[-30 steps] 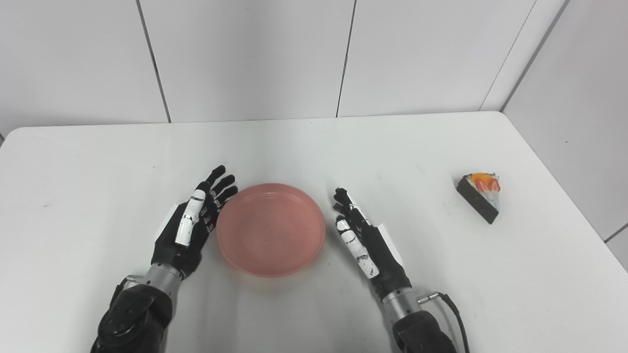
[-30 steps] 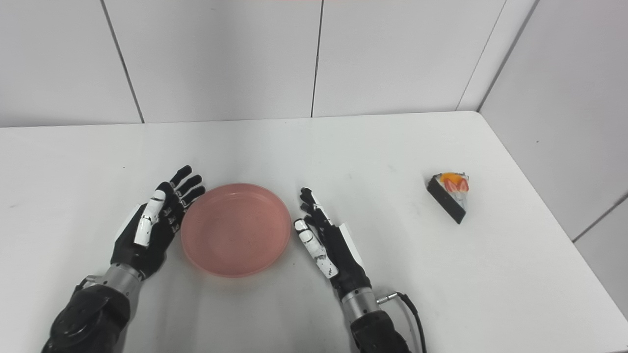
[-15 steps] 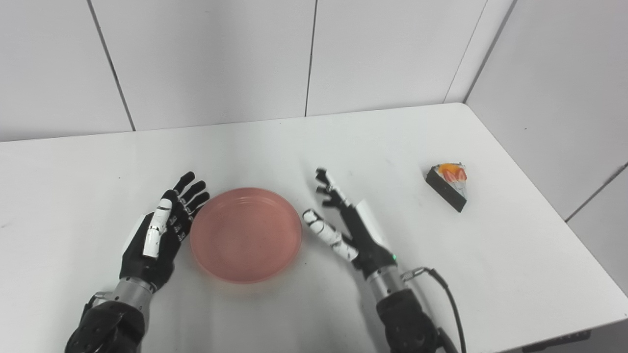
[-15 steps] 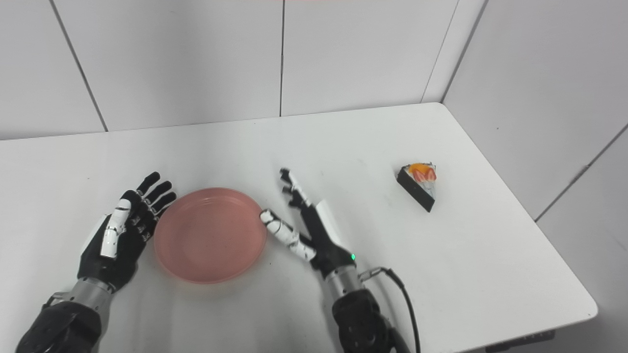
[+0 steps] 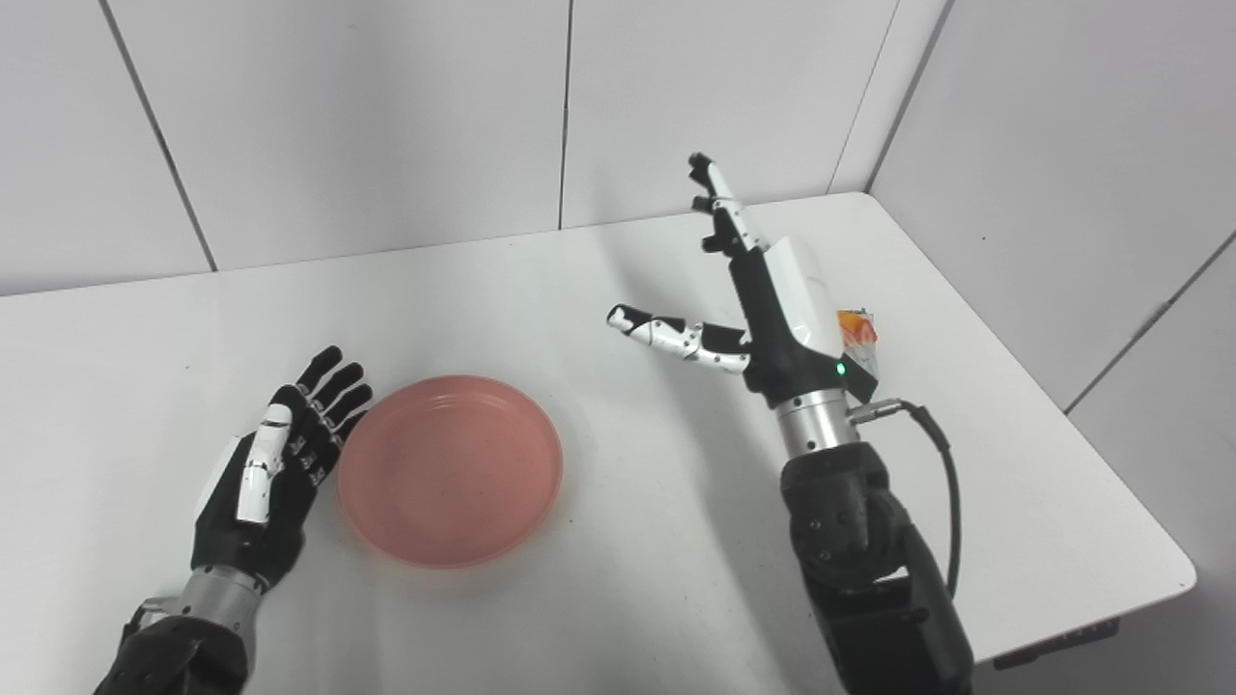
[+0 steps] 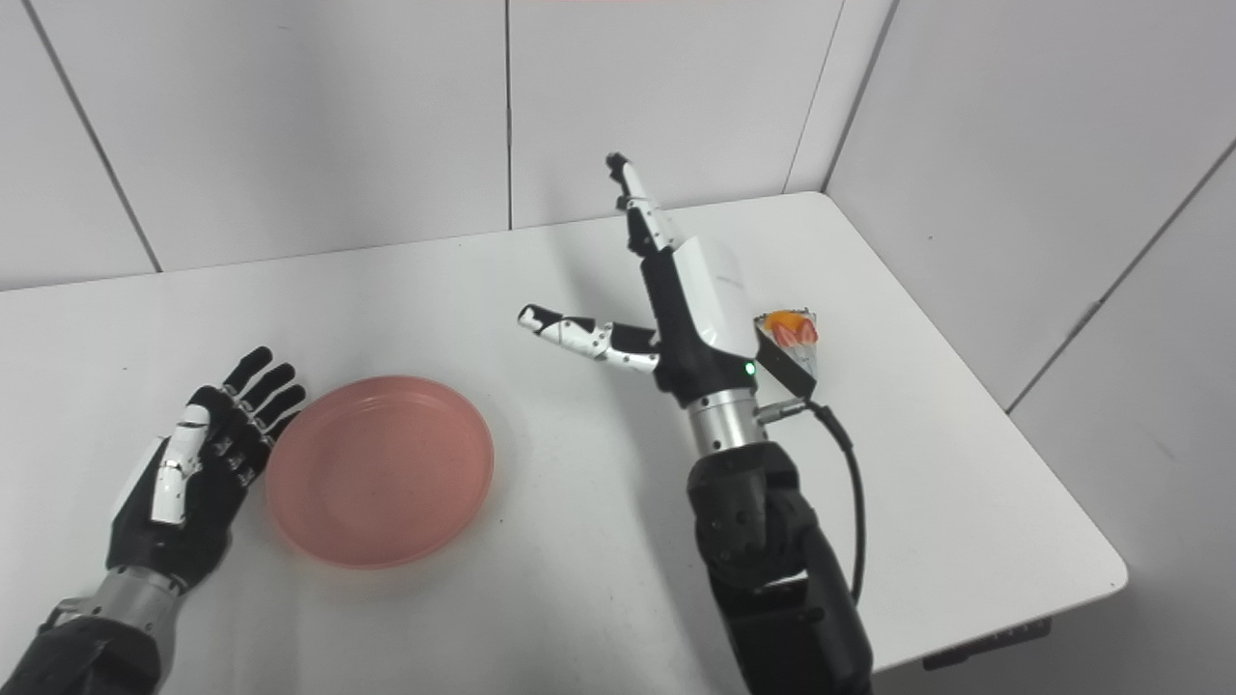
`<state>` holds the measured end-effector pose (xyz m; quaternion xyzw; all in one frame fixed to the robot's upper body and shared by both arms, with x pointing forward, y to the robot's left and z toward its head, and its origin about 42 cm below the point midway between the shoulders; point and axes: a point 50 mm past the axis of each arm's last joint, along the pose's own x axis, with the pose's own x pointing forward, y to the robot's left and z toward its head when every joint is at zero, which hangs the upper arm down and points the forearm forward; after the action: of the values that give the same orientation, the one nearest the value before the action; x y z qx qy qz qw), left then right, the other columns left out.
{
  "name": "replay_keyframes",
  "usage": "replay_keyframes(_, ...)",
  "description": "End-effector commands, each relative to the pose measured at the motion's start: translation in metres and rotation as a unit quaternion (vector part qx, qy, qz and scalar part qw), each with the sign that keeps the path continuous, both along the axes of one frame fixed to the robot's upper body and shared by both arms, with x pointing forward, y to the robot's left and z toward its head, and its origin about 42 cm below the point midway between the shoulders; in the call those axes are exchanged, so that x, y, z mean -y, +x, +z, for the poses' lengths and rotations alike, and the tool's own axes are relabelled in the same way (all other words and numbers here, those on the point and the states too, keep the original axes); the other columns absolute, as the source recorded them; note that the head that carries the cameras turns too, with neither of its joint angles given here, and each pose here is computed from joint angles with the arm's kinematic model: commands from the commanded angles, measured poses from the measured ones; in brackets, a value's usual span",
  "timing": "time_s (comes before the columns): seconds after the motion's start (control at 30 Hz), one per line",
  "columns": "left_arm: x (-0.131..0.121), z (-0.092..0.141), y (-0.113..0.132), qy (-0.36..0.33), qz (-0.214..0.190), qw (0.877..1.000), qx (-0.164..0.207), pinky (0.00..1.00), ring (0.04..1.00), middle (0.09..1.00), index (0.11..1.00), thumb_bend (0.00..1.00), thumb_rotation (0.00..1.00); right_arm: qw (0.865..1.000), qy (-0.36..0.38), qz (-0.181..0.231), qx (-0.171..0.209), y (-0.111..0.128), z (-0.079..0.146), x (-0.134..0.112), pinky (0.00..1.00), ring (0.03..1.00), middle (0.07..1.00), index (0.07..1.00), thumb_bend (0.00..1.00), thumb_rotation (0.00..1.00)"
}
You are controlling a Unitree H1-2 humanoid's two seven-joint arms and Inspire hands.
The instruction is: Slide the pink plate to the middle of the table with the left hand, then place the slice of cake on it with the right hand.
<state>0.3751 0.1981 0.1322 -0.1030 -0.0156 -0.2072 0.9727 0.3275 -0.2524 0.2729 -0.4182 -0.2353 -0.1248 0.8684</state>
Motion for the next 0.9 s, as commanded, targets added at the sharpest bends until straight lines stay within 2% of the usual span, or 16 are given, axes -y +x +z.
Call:
replay_keyframes(0.0,-0.018,-0.044,-0.017,0.016,0.013,0.996,-0.086,0.89,0.907,0.914,0.898,0.45,0.99,0.998,-0.022,-0.023,0.046,0.001,0.025,0.008,0.7,0.836,0.936,0.972,0.81,0.64)
replay_keyframes(0.23,-0.028,-0.051,-0.012,0.012,0.008,0.996,-0.089,0.89,0.902,0.909,0.892,0.46,0.95,0.988,-0.077,-0.117,0.061,0.006,0.042,0.035,0.66,0.839,0.942,0.943,0.82,0.61)
replay_keyframes(0.43,-0.03,-0.053,-0.012,0.01,0.007,0.996,-0.089,0.88,0.901,0.908,0.886,0.48,0.92,0.977,-0.114,-0.178,0.037,0.009,0.048,0.052,0.57,0.837,0.94,0.917,0.83,0.56)
replay_keyframes(0.63,-0.029,-0.053,-0.014,0.017,0.007,0.996,-0.089,0.87,0.896,0.904,0.882,0.48,0.92,0.969,-0.14,-0.203,-0.014,0.024,0.04,0.068,0.63,0.866,0.943,0.903,0.84,0.51)
replay_keyframes(0.87,-0.029,-0.051,-0.016,0.02,0.006,0.996,-0.086,0.87,0.896,0.903,0.878,0.47,0.92,0.963,-0.157,-0.21,-0.068,0.041,0.028,0.084,0.66,0.885,0.956,0.915,0.85,0.51)
